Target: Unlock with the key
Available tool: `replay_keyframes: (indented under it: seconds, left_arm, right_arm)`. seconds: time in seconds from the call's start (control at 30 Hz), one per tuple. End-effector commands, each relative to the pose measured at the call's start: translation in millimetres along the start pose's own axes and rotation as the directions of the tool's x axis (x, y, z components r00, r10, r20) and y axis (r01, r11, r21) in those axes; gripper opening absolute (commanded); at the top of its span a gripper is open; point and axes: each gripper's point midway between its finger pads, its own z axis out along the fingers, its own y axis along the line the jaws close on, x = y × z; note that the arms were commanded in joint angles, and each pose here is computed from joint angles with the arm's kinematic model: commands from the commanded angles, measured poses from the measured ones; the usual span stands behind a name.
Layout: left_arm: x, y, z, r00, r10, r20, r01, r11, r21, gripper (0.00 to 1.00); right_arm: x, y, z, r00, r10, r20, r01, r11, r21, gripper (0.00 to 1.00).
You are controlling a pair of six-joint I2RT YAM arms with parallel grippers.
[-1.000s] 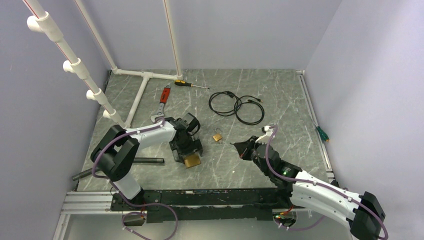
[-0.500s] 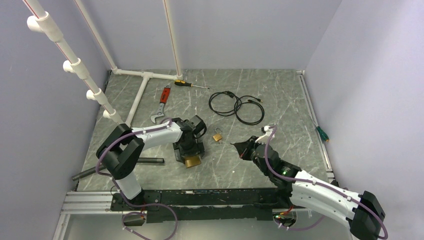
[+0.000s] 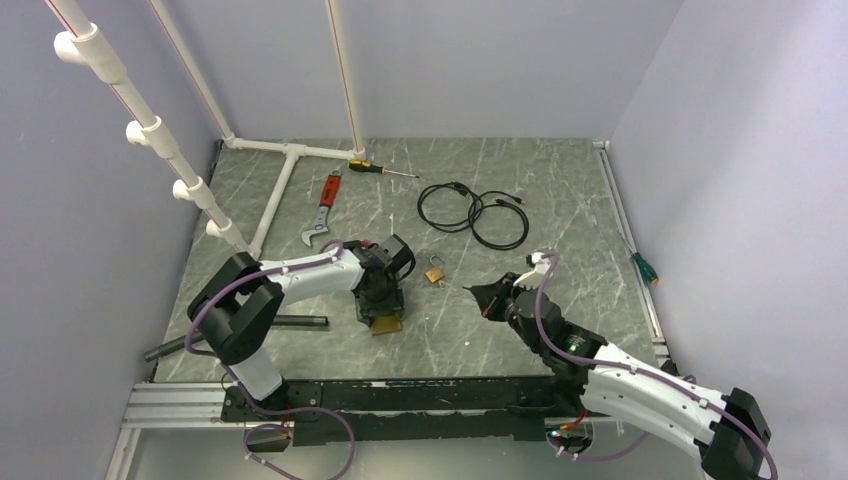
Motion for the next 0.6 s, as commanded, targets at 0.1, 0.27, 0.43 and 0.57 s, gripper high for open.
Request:
replay_keyframes:
  seconds: [0.1,0.27,0.43,0.57]
  left_arm:
    - [-54.7,-65.1,-30.3,0.983,0.032,0.182,-0.082,0.957,0.277,0.0]
    - [-79.7,-87.3,-64.4,0.987,-0.002,0.163,-0.07,0.897,0.436,0.0]
    - [-103.0,-114.2,-94.3,0.992,0.028,0.126,-0.094,0.824,0.559,0.0]
    - [-111.8,-136.8,-114.3,0.999,0.035,0.003,-0.027,0.693,0.72,0.0]
  right_arm:
    - [-16.7,4.4,-3.5,0.999,0.005,0.048,-0.006,1.0,0.014,0.0]
    - [-37.1,16.9,-6.3,0.995,0.002,0.096,-0.003,1.0,0.003,0.0]
    - [-63.7,27.9,-12.6,0.987,-0.004,0.158,0.002,1.0,0.011,0.0]
    - [-84.9,35.0,-18.9,0.974,0.003,0.225,-0.004,1.0,0.003,0.0]
